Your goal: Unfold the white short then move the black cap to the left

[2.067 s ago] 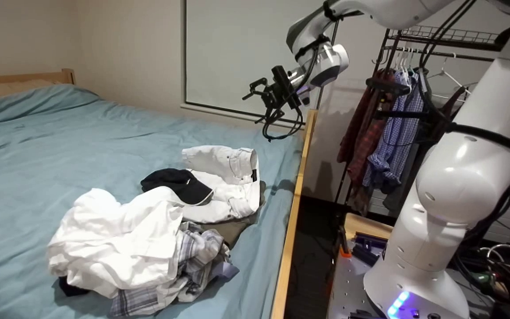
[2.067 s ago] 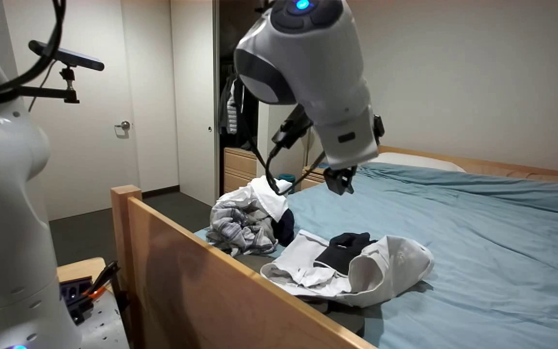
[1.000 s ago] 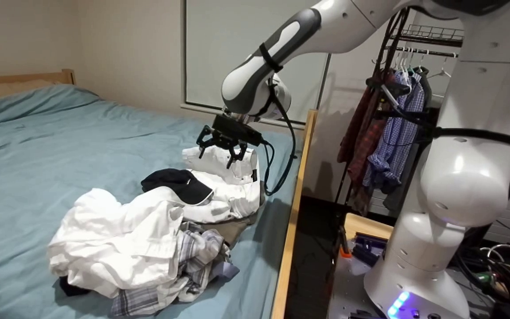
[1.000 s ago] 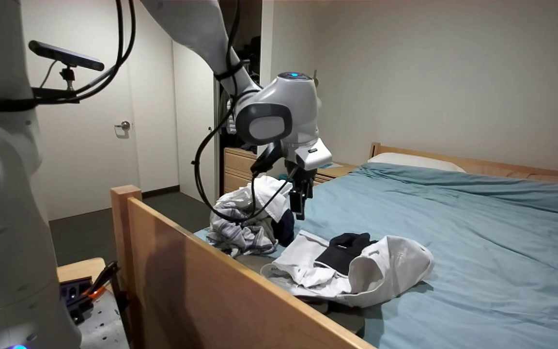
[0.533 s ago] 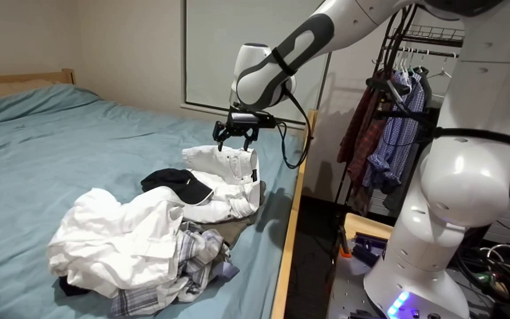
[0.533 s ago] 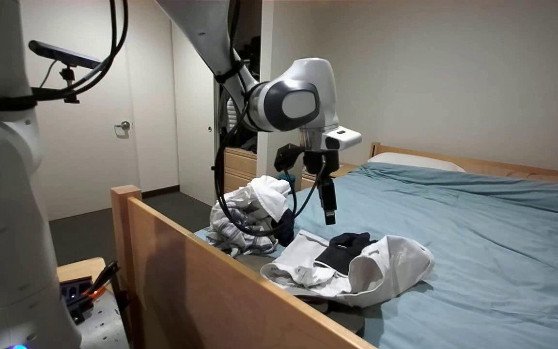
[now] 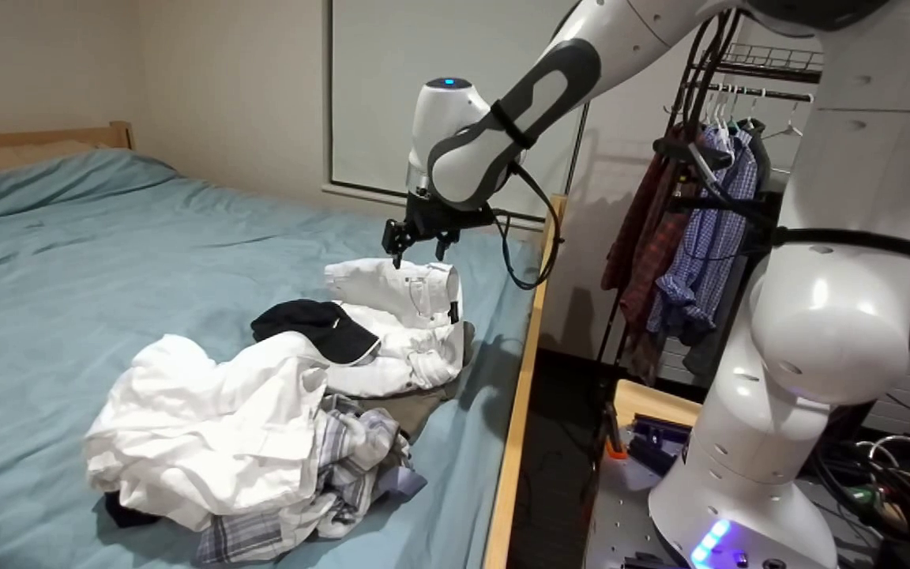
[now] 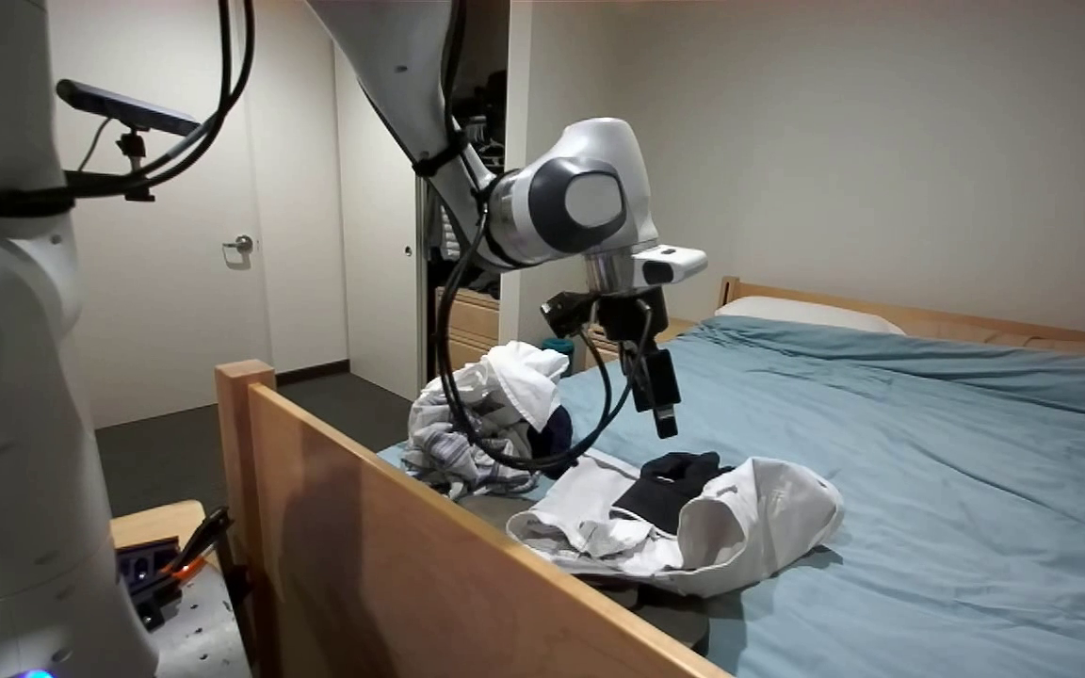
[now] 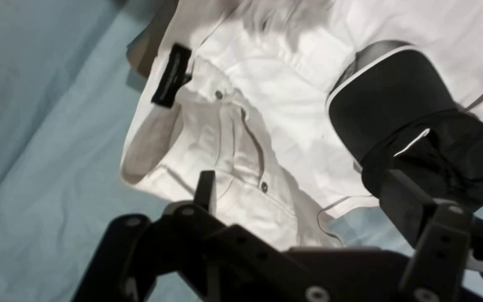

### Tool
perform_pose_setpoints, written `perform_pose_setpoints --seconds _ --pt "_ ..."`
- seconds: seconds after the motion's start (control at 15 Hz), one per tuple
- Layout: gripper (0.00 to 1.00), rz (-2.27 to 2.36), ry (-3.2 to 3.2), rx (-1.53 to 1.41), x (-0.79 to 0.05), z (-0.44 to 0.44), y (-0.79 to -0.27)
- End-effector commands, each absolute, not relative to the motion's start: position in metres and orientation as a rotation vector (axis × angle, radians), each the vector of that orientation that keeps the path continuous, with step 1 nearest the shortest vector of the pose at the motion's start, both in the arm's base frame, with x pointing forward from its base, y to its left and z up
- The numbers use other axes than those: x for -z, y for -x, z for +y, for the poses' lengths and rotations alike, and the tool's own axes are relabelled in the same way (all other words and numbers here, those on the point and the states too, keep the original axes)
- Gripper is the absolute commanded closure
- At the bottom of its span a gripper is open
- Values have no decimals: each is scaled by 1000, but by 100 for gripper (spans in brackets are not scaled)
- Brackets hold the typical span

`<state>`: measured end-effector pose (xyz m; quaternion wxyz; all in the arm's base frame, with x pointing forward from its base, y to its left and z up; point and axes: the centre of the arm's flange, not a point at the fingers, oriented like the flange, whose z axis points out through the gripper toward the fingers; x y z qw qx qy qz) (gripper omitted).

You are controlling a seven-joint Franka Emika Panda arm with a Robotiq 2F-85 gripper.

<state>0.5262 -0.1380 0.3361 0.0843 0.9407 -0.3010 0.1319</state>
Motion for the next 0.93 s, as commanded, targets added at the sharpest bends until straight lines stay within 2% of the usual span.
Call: perform_pose_setpoints --seconds 0.0,0.2,0.27,0.47,0.87 --pt "0 -732 -2657 -456 -336 -137 -556" --pt "0 -543 -2545 -439 -332 -132 -578" --pt "0 -607 -2614 -457 -341 -140 -558" --pt "0 -596 -2608 -451 -337 -136 -563" --pt "0 -728 -2474 -535 -287 -131 -603"
